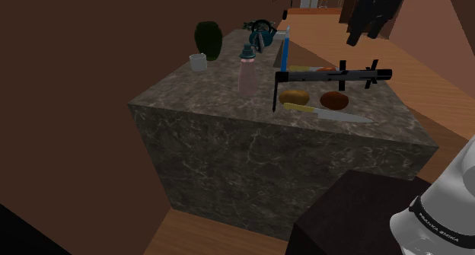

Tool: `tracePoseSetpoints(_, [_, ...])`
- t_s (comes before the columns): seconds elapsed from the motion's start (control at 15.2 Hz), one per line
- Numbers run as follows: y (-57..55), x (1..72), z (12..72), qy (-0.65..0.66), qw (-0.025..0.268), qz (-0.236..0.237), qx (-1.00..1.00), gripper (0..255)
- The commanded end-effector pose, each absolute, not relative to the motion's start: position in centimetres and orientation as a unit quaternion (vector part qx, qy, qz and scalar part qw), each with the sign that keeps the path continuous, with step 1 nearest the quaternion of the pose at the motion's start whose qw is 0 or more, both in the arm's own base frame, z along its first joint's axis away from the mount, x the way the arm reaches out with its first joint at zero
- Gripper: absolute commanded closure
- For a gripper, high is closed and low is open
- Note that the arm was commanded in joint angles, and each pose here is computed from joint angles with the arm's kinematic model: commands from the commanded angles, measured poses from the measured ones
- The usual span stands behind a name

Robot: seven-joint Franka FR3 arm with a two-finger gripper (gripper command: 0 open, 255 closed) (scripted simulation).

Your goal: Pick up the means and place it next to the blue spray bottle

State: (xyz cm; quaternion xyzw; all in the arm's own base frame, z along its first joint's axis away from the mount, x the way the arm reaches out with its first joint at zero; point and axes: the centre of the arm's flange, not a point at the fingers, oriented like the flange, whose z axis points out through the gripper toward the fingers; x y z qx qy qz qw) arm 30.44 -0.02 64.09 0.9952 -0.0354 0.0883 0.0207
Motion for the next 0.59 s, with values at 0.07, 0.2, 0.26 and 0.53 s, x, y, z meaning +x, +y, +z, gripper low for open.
tracePoseSetpoints(0.07, [-0.5, 30.9, 62.9, -0.018, 0.02, 0.085, 0.996, 0])
tracePoseSetpoints(0.2, [-1.4, 31.7, 60.5, 0.018, 0.017, 0.077, 0.997, 0])
tracePoseSetpoints(0.26, [-1.9, 32.2, 59.3, 0.035, 0.016, 0.073, 0.997, 0])
tracePoseSetpoints(0.53, [-3.5, 33.9, 54.4, 0.106, 0.012, 0.058, 0.993, 0])
